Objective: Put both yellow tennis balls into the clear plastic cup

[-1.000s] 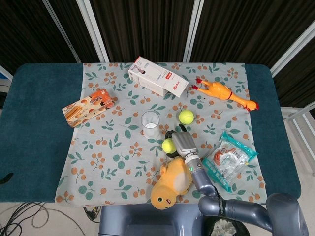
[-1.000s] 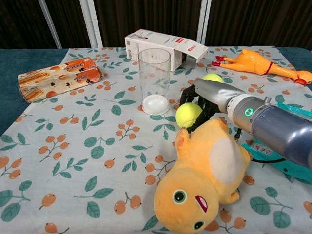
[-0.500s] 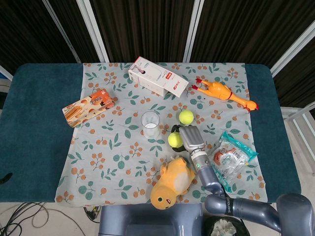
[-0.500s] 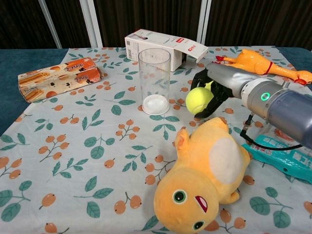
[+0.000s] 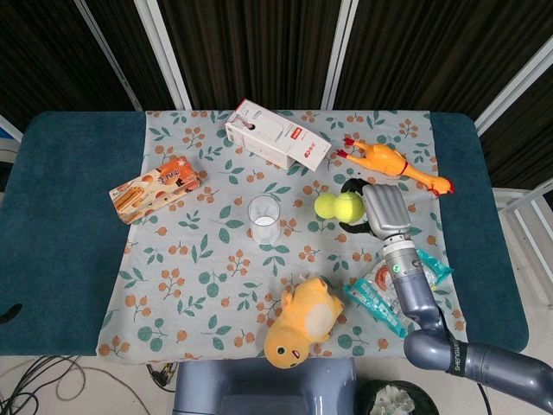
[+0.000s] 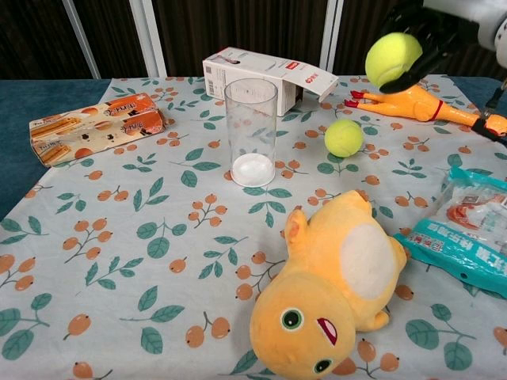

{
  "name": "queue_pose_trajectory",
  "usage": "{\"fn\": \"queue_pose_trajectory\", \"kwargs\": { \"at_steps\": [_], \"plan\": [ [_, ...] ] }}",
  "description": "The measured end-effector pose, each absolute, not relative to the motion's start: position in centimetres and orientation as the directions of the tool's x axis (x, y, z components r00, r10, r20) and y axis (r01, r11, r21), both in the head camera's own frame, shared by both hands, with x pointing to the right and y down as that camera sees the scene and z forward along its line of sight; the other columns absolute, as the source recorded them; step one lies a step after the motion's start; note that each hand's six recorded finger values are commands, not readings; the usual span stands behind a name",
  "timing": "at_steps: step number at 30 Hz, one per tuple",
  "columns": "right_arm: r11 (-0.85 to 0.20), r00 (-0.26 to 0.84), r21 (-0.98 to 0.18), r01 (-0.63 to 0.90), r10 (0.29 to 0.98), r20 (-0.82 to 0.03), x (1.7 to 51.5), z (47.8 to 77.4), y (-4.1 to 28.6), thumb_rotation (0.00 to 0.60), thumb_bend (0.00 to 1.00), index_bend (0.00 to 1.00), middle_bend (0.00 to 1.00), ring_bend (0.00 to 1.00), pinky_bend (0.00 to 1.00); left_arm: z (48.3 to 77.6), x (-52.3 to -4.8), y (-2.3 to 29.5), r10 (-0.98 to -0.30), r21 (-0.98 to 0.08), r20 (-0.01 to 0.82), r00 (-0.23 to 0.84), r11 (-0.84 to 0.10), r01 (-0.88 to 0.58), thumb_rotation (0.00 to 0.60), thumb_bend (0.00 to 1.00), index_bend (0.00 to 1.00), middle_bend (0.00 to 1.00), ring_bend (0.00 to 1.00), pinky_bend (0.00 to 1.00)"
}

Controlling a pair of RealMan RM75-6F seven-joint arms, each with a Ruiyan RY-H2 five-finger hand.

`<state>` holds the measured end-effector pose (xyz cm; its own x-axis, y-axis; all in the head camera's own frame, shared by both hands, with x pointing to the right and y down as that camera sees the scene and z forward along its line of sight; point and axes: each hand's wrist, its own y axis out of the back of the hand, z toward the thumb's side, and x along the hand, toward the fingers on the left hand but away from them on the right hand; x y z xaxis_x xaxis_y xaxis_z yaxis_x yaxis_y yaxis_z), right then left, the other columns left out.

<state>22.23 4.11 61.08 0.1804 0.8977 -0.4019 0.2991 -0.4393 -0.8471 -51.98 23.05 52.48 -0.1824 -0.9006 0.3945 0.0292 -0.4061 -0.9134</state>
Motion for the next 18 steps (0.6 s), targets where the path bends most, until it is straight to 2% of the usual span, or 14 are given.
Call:
{"fn": "queue_pose_trajectory", "kwargs": {
  "at_steps": [2,3,5,6,13,18],
  "plan": [
    [-0.437,0.203,-0.845,0.308,0.898,-0.39,21.5,60.2,3.5,0.6,0.43,0.6,0.48,0.64,0.67,52.5,-52.0,23.1,-0.9,-0.913,0.395,-0.183,-0.406,0.028,0.6,0.0,0.08,0.0,0.0,0.12],
    [-0.44,0.211,-0.843,0.31,0.896,-0.391,21.2,60.1,3.4,0.6,0.43,0.6,0.48,0.64,0.58,52.5,-52.0,23.1,-0.9,-0.913,0.395,-0.183,-0.406,0.028,0.6,0.0,0.08,0.0,0.0,0.12],
    [-0.459,0.231,-0.826,0.326,0.886,-0.401,20.1,59.9,3.2,0.6,0.43,0.6,0.48,0.64,0.24,52.5,-52.0,23.1,-0.9,-0.913,0.395,-0.183,-0.407,0.028,0.6,0.0,0.08,0.0,0.0,0.12],
    [-0.469,0.239,-0.817,0.336,0.881,-0.408,19.6,59.8,3.0,0.6,0.43,0.6,0.48,0.64,0.15,52.5,-52.0,23.1,-0.9,-0.913,0.395,-0.182,-0.406,0.027,0.6,0.0,0.08,0.0,0.0,0.12],
    [-0.506,0.323,-0.775,0.378,0.857,-0.402,13.3,59.7,1.6,0.6,0.43,0.6,0.48,0.61,0.11,52.2,-52.3,23.0,-0.902,-0.917,0.388,-0.19,-0.399,0.021,0.6,0.0,0.08,0.0,0.0,0.12],
    [-0.505,0.343,-0.769,0.391,0.856,-0.387,9.6,60.3,0.7,0.6,0.43,0.6,0.48,0.59,0.1,52.4,-52.4,22.9,-0.899,-0.914,0.394,-0.19,-0.404,0.019,0.6,0.0,0.08,0.0,0.0,0.12]
  ]
}}
